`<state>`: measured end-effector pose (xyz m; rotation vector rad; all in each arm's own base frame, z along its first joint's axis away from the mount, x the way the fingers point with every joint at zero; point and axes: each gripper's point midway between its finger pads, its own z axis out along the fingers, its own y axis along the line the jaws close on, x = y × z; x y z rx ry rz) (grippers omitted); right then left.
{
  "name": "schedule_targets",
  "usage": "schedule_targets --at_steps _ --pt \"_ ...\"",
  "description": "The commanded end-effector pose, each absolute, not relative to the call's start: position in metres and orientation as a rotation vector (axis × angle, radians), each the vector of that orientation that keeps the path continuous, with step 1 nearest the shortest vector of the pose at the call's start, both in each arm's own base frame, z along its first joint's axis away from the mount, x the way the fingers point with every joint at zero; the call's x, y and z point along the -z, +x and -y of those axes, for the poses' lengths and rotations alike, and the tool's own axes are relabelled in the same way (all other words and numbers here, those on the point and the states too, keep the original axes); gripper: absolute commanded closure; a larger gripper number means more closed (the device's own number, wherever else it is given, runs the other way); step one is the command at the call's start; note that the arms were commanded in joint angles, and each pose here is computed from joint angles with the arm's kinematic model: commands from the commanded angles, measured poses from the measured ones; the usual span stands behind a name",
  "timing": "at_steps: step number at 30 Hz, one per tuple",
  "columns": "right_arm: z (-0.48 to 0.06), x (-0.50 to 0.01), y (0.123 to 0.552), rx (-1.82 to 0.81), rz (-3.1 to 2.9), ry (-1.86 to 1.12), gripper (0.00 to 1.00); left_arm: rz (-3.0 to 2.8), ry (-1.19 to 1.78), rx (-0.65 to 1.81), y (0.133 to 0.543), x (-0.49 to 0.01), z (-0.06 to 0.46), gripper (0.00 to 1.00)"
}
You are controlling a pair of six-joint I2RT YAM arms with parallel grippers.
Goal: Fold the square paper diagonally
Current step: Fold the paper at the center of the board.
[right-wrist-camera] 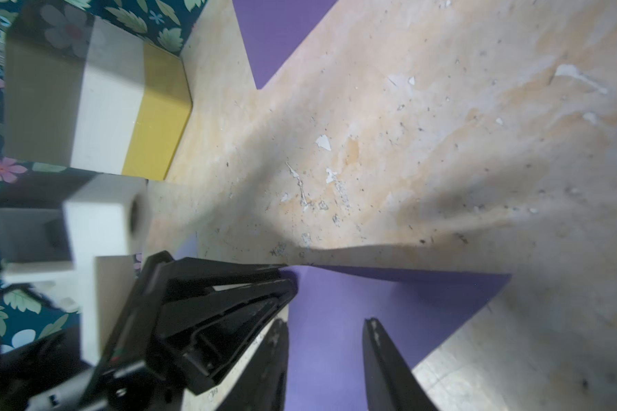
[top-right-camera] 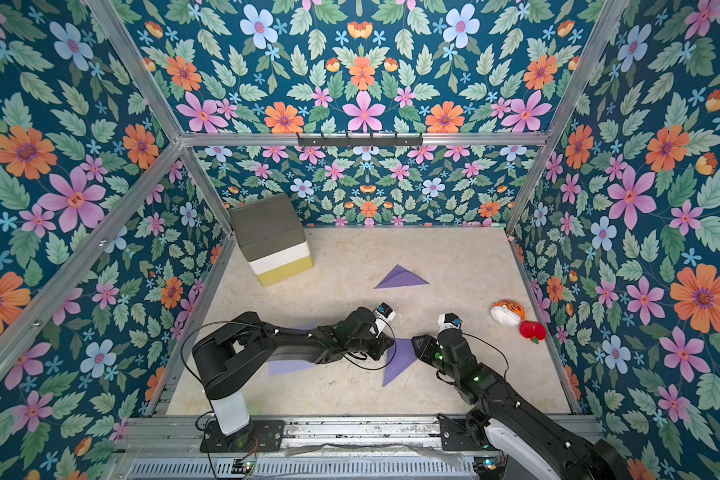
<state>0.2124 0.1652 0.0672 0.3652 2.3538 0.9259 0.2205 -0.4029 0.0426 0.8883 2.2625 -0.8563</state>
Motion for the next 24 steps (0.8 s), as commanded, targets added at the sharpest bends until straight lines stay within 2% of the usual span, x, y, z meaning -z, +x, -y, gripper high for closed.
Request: schedule_targets --at_steps 1,3,16,24 --pt "-0.174 -0.067 0.211 -0.968 -2.373 0.321 0.65 -2.230 0.868 0.910 0.219 -0.058 0.406 0.72" --pt "-0.175 -0.064 0.210 -0.960 -2.387 0.316 0.66 -2.211 0.837 0.937 0.220 -0.068 0.406 0.69" --pt "-0.190 -0.048 0.197 -0.938 -2.465 0.272 0.76 -2.147 0.641 1.002 0.225 -0.114 0.392 0.69" --pt "-0.190 -0.035 0.193 -0.915 -2.483 0.303 0.79 -2.129 0.632 1.251 0.181 -0.125 0.395 0.79"
